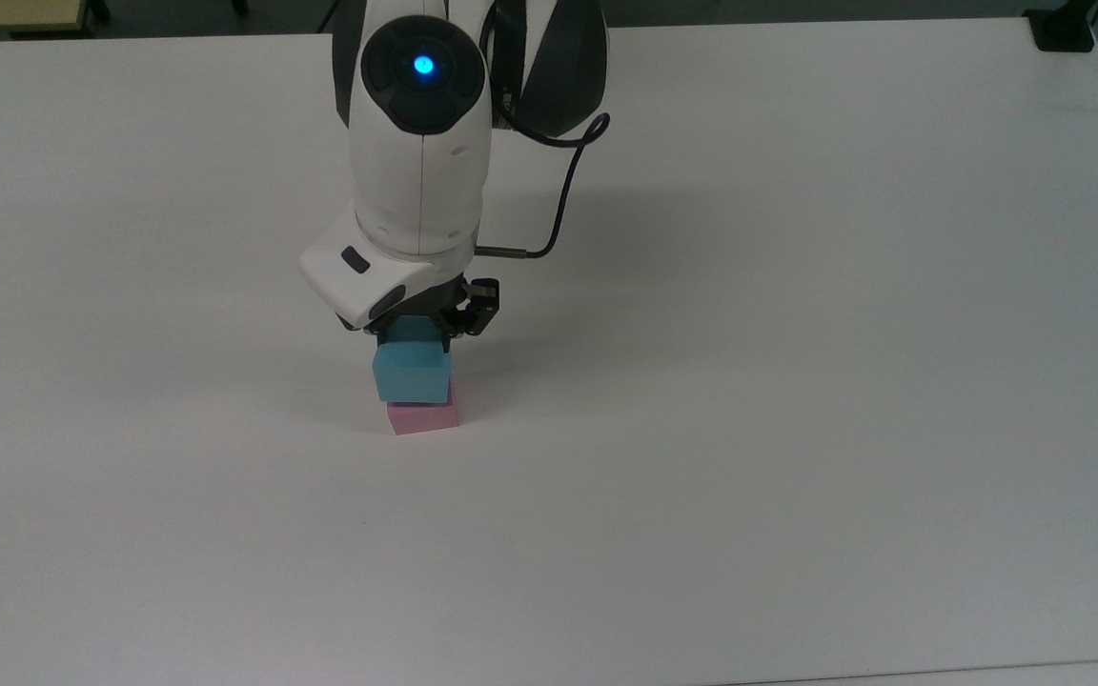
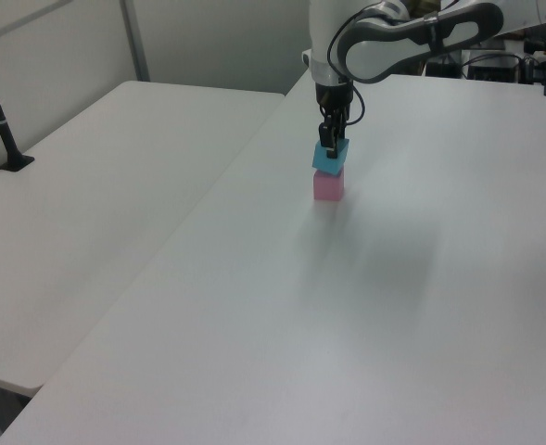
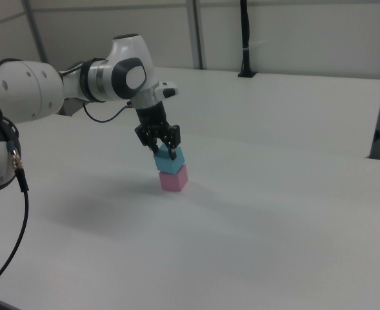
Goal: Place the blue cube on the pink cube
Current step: 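Lower the blue cube onto the pink cube, then open the gripper and raise it off the blue cube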
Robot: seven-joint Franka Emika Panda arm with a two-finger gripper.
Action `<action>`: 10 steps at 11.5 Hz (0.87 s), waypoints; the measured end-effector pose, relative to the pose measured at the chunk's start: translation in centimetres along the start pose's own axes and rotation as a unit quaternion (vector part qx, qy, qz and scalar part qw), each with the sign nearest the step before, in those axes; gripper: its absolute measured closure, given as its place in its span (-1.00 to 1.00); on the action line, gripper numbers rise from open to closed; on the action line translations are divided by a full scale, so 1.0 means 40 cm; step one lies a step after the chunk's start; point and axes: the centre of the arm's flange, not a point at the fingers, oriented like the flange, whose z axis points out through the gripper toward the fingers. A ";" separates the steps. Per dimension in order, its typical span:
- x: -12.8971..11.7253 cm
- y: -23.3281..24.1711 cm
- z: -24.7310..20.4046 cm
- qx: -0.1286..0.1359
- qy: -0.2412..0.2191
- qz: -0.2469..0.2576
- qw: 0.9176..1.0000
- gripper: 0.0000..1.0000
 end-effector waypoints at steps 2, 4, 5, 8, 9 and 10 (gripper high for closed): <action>0.002 -0.004 0.024 0.000 -0.006 -0.001 1.000 -0.13; 0.003 -0.004 0.027 0.000 -0.007 -0.001 1.000 -0.48; 0.003 -0.005 0.031 0.000 -0.008 -0.001 1.000 -0.74; 0.007 0.001 0.018 -0.001 -0.003 0.002 1.000 -1.00; 0.011 0.006 -0.014 -0.001 0.008 0.005 1.000 -1.00; 0.009 0.014 -0.065 0.000 0.024 0.017 1.000 -1.00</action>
